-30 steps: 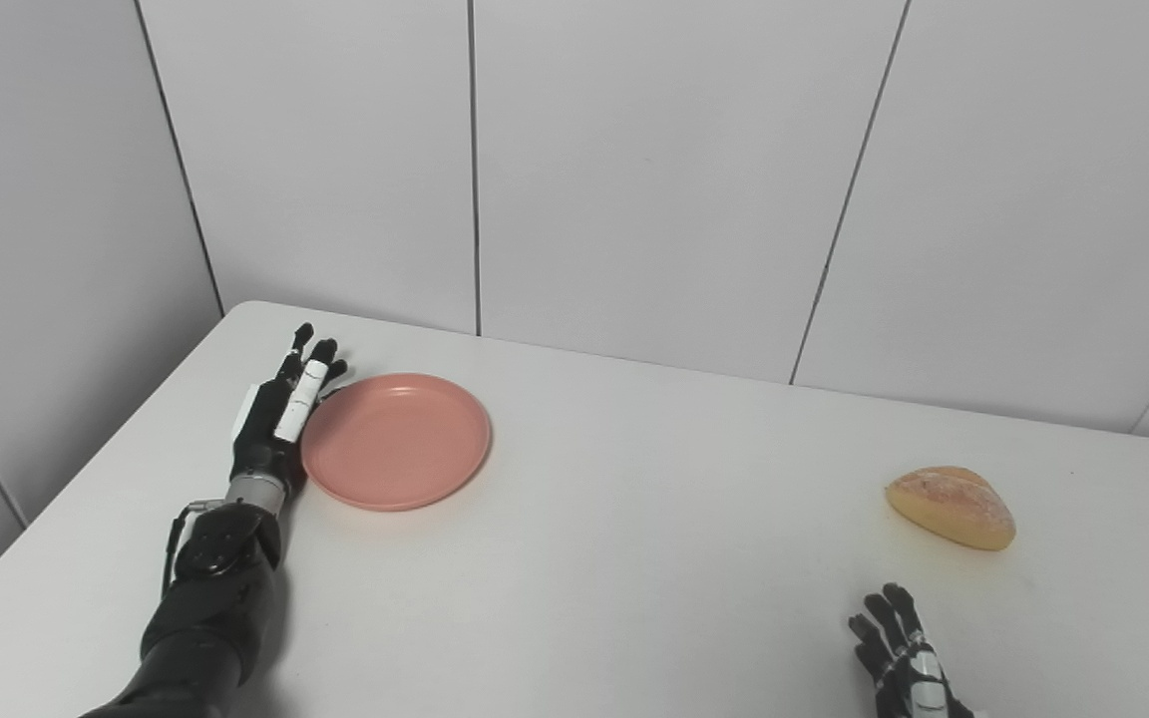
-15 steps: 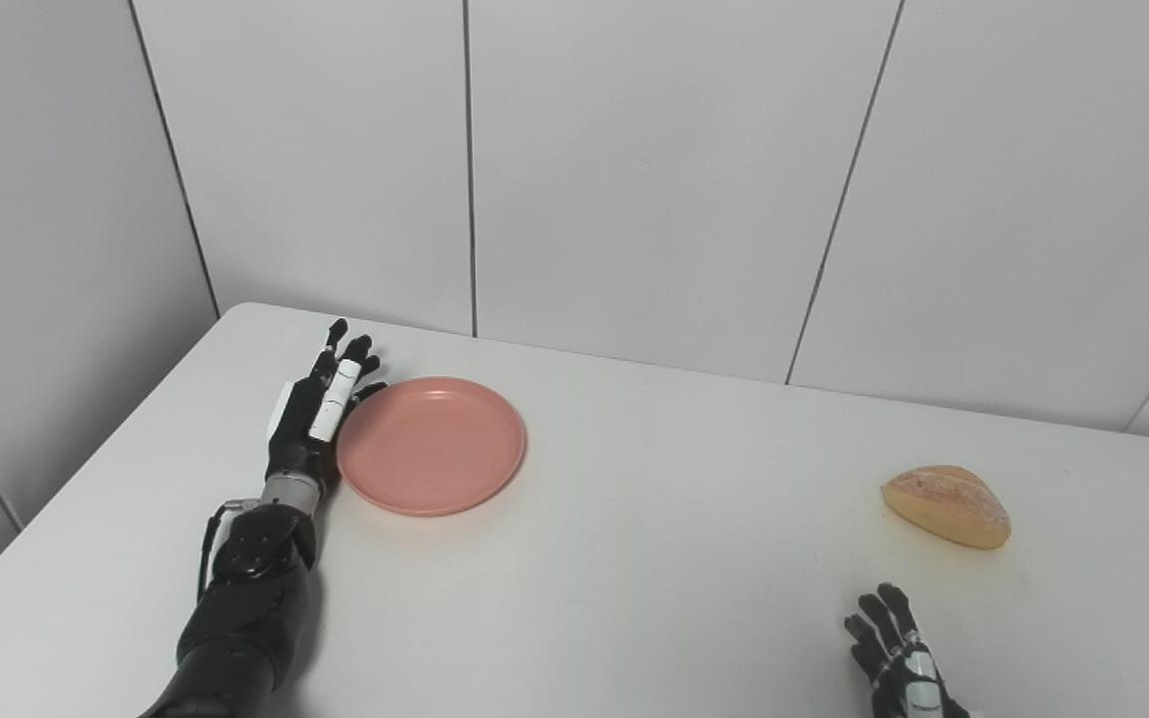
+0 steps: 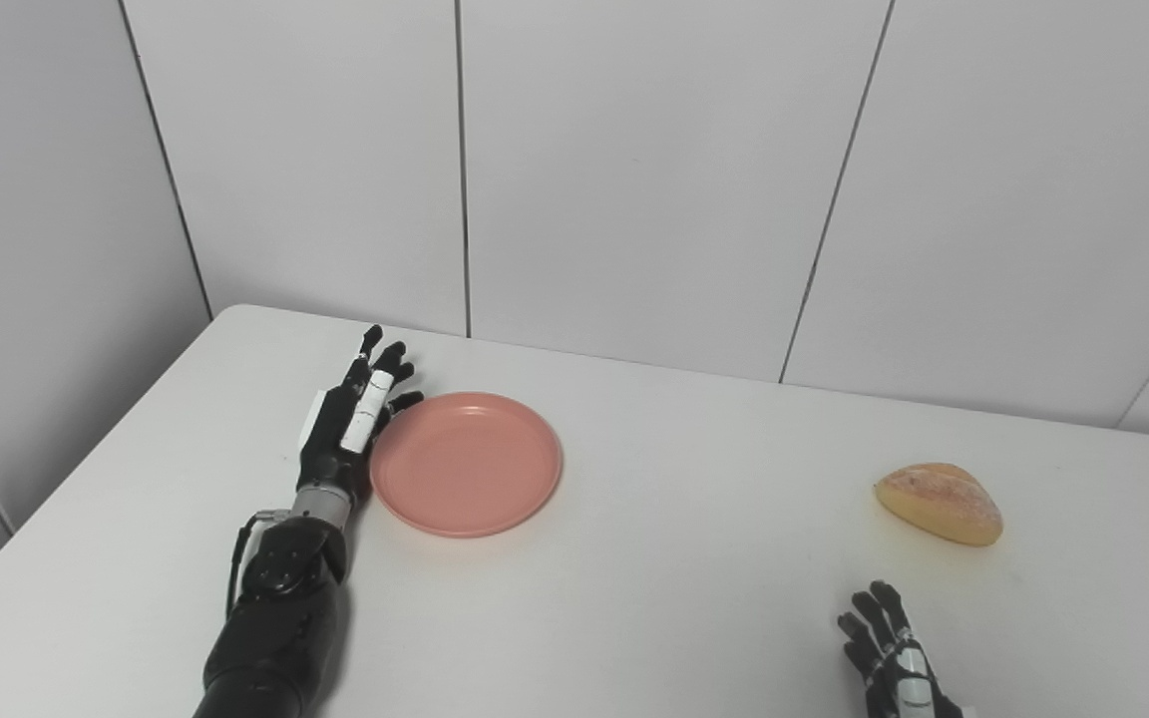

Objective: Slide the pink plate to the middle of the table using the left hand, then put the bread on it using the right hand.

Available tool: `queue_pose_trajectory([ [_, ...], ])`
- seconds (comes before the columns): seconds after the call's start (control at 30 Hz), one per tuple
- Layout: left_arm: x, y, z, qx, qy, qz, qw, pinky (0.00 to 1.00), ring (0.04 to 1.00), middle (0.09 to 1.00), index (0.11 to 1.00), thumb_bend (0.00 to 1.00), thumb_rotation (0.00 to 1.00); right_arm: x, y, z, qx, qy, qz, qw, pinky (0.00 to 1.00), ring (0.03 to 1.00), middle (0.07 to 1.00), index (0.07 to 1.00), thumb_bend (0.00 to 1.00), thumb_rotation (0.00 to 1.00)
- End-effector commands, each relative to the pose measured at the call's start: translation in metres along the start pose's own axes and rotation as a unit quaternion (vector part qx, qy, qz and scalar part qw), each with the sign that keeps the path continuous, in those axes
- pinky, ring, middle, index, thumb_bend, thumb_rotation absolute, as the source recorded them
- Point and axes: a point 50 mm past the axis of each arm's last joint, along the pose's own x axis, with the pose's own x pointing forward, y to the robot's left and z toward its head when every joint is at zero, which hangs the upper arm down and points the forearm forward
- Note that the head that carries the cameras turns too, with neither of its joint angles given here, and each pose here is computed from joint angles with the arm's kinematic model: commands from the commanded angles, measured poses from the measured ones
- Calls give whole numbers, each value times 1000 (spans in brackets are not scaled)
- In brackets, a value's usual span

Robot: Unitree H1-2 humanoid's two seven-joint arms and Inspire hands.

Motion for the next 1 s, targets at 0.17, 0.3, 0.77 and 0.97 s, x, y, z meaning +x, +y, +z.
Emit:
queue_pose_trajectory([
  [0.17,-22,-21,-26,-18,34,-15,999,762,881,923,962,925,793,-5,10,-2,11,20,1,1000,944,900,930,938,793,956],
  [0.3,-26,-24,-30,-19,46,-18,999,752,874,924,957,956,789,-5,17,-1,9,20,-1,1000,932,892,924,931,800,952],
  [0.77,-36,-37,-41,-22,61,-37,997,760,888,931,958,900,808,2,45,2,12,17,-1,1000,920,899,919,932,804,969],
  [0.97,-38,-46,-44,-20,67,-45,997,735,880,931,960,935,801,4,51,2,9,18,-1,1000,916,894,922,934,777,980],
])
